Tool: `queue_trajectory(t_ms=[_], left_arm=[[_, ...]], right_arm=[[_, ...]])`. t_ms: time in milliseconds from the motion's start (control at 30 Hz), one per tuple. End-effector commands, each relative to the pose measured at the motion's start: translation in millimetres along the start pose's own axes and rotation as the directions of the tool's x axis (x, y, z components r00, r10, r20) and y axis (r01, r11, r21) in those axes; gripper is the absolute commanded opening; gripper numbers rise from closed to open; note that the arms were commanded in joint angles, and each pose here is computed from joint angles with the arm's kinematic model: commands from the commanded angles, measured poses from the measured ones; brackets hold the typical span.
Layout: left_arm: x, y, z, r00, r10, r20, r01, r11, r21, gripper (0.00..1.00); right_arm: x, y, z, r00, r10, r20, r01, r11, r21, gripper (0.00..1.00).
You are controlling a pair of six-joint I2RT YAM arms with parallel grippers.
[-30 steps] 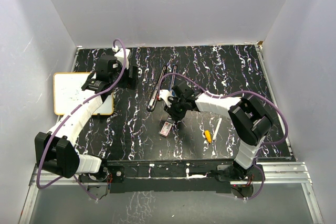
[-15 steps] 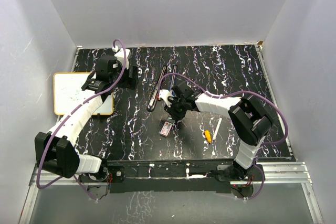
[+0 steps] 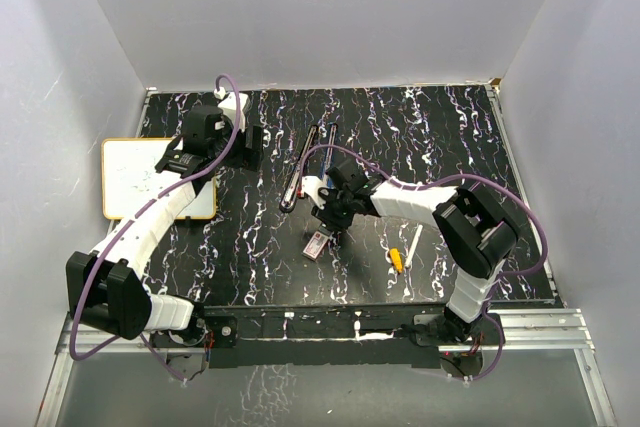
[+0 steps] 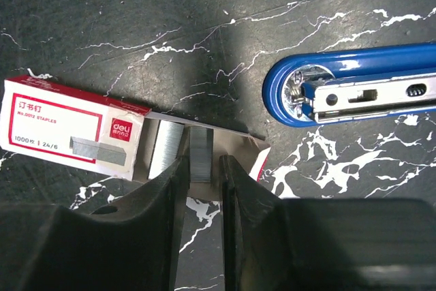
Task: Load the staples into the stapler
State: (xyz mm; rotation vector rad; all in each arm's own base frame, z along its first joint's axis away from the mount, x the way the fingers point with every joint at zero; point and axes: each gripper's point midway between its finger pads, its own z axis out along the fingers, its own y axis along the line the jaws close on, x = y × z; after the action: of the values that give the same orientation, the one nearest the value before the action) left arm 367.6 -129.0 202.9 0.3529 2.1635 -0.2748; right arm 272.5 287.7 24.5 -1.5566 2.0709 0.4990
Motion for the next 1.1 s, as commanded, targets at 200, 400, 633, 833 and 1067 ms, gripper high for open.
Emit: queue_trajectory(t_ms=[200,400,633,833,1067], left_arm=[[-13.5,-0.5,-14.9,0.998,0.009,0.062,-0.009,1.000,0.005,0.81],[-12.6,0.2,-15.0,0.998,0.013,0.061,-0.013,1.000,0.002,0.83],[-14.5,-2.8,-16.1,0.998,0.013,0.066,-0.014,1.000,0.019,0.83],[-17.2,-16.2,-17.1,0.997,-0.003,0.079,-0.005,0.995,0.095,0.83],[-36.0,-56.0,-29.4,0.994,-0.013,0.105,-0.022,0.947,0.320,0.84]], right_arm=[[-6.0,-12.7,1.0,0.999,-0.048,0.021,0.046,0.996,0.071,0.22],[-11.3,-11.5,-3.1,0.999,-0.027,0.043,0.024,0.997,0.072,0.15],[-44.7,-15.8,-25.8,0.989,-0.004,0.150,-0.007,0.998,0.069,0.12],[-72.3,-25.4,-56.6,0.964,0.055,0.259,-0.068,0.997,0.042,0.12],[-121.2,-49.2,-127.5,0.871,0.159,0.465,-0.175,0.985,-0.008,0.12]])
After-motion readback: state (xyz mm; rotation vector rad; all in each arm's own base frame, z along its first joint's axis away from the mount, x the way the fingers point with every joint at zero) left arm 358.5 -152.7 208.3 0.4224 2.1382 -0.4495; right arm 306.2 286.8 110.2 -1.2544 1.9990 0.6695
